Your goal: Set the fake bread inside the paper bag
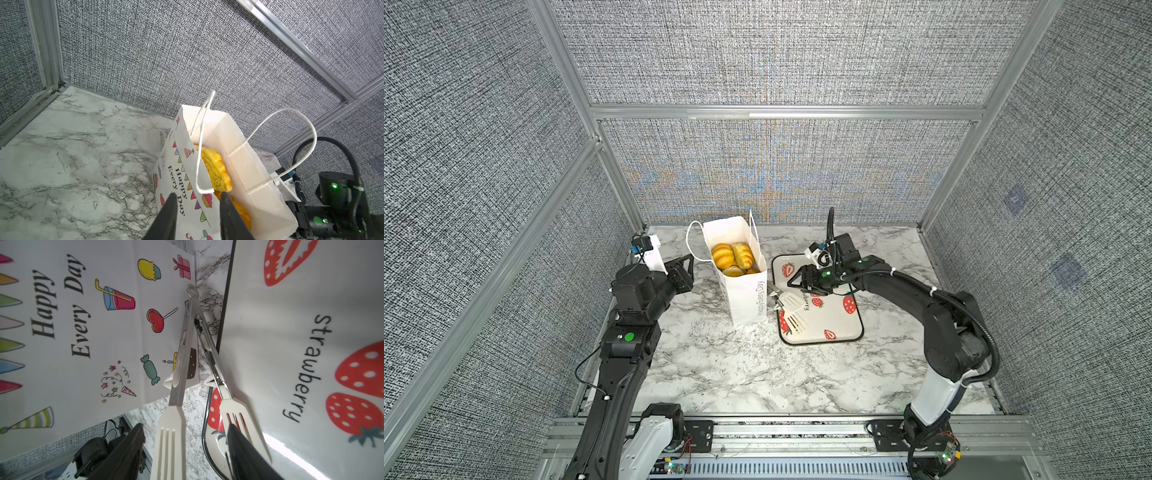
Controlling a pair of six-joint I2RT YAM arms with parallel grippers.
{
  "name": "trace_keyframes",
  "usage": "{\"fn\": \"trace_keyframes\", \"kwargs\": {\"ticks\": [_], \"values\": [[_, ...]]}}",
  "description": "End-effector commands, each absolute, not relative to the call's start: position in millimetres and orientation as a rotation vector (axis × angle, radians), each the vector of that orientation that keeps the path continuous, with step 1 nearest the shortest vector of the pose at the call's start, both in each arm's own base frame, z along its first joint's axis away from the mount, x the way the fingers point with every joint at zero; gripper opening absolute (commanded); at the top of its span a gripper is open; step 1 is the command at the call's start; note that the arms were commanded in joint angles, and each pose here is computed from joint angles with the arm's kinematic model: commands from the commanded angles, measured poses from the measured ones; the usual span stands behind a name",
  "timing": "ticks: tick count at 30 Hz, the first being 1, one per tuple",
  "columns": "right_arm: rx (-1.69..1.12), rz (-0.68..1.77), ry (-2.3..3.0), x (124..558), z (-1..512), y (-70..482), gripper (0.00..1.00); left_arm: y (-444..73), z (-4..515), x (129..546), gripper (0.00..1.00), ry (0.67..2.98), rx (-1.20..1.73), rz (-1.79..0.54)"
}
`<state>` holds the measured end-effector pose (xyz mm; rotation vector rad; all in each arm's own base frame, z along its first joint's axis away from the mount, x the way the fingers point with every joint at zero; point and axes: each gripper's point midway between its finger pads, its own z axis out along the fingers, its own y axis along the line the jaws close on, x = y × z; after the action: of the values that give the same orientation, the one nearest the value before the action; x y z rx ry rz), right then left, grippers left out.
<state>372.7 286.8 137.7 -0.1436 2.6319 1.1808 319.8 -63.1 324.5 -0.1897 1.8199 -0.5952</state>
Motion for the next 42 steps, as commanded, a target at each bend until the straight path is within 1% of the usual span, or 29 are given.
{"fn": "trace_keyframes", "kwargs": {"ticks": [1,7,14,18,31,34,42], "values": [[-0.18,1.366,2.572,376.9,147.5,303.0,0.64,-62.8,323.2,318.9,0.37,1.82,-0.183,-0.589],[-0.184,1.569,2.542,386.3,137.4,321.7,0.64,-61.4,320.5,316.6,0.37,1.828,-0.19,-0.582],[-0.151,1.656,2.578,389.1,117.5,329.6,0.64,-58.4,323.7,312.6,0.37,1.824,-0.193,-0.561],[-0.143,1.749,2.529,393.0,120.7,337.2,0.63,-58.6,321.5,312.8,0.37,1.829,-0.194,-0.562],[-0.154,1.782,2.559,395.1,109.5,351.8,0.57,-58.2,323.1,310.0,0.37,1.824,-0.197,-0.562],[-0.146,1.782,2.57,396.5,104.3,353.5,0.53,-57.8,323.2,308.9,0.37,1.822,-0.199,-0.562],[-0.138,1.815,2.561,399.1,103.1,360.2,0.34,-56.7,322.6,307.2,0.37,1.825,-0.199,-0.554]]}}
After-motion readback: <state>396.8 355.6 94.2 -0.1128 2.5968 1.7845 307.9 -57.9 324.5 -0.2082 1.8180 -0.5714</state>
